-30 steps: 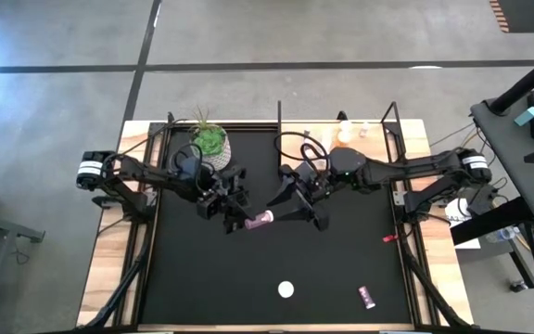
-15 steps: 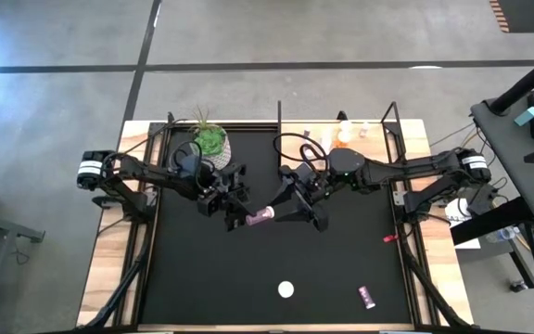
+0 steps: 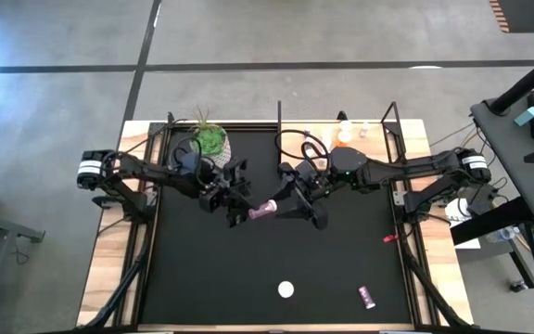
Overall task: Pick and place medicine bottles onto shelf by color
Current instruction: Put the left pink pill bottle on the shelf aligned with the other pink pill bottle
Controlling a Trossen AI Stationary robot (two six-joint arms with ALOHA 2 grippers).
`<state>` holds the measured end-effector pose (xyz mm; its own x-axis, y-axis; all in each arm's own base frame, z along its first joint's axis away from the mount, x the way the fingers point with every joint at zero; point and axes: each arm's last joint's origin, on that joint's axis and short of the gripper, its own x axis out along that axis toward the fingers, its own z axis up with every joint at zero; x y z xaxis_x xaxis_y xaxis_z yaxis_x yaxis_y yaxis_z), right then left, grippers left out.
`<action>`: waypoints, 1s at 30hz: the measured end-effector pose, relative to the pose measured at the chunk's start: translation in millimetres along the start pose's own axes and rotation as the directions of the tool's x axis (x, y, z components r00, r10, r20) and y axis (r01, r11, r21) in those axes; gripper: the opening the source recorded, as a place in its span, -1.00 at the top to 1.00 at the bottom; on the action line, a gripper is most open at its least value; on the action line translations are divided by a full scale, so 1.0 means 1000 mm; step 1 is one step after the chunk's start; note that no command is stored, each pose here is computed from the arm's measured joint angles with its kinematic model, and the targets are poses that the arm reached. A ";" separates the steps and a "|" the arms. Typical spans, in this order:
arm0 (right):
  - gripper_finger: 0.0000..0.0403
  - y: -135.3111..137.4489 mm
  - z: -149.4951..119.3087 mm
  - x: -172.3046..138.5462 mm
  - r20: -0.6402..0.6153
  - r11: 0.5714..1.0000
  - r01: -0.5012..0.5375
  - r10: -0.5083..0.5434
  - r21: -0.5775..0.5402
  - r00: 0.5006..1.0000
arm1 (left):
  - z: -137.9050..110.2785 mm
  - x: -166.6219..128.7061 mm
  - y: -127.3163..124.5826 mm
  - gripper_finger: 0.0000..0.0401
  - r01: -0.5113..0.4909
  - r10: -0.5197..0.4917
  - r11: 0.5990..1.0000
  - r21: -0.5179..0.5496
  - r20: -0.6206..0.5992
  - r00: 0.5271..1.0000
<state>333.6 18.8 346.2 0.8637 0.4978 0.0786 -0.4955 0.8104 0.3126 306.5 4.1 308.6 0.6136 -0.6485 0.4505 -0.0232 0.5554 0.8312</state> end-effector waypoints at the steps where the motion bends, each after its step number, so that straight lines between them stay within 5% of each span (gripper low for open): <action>1: -0.07 0.000 0.000 0.000 0.003 1.000 0.009 -0.009 -0.004 1.000 | -0.001 0.000 0.001 0.61 0.002 -0.002 1.000 -0.006 -0.010 1.000; 10: -0.04 0.000 0.000 0.000 0.007 1.000 0.018 -0.018 -0.009 1.000 | -0.003 0.001 0.002 0.61 0.003 -0.004 1.000 -0.018 -0.027 1.000; 30: 0.42 -0.001 -0.001 0.000 -0.008 1.000 0.024 -0.024 0.004 1.000 | -0.003 0.001 0.002 0.61 0.004 -0.005 1.000 -0.018 -0.026 1.000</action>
<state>333.9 18.4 344.6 0.8747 0.4805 0.0636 -0.4741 0.8208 0.3186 309.7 6.0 310.0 0.6341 -0.6373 0.4379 -0.0061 0.5622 0.8270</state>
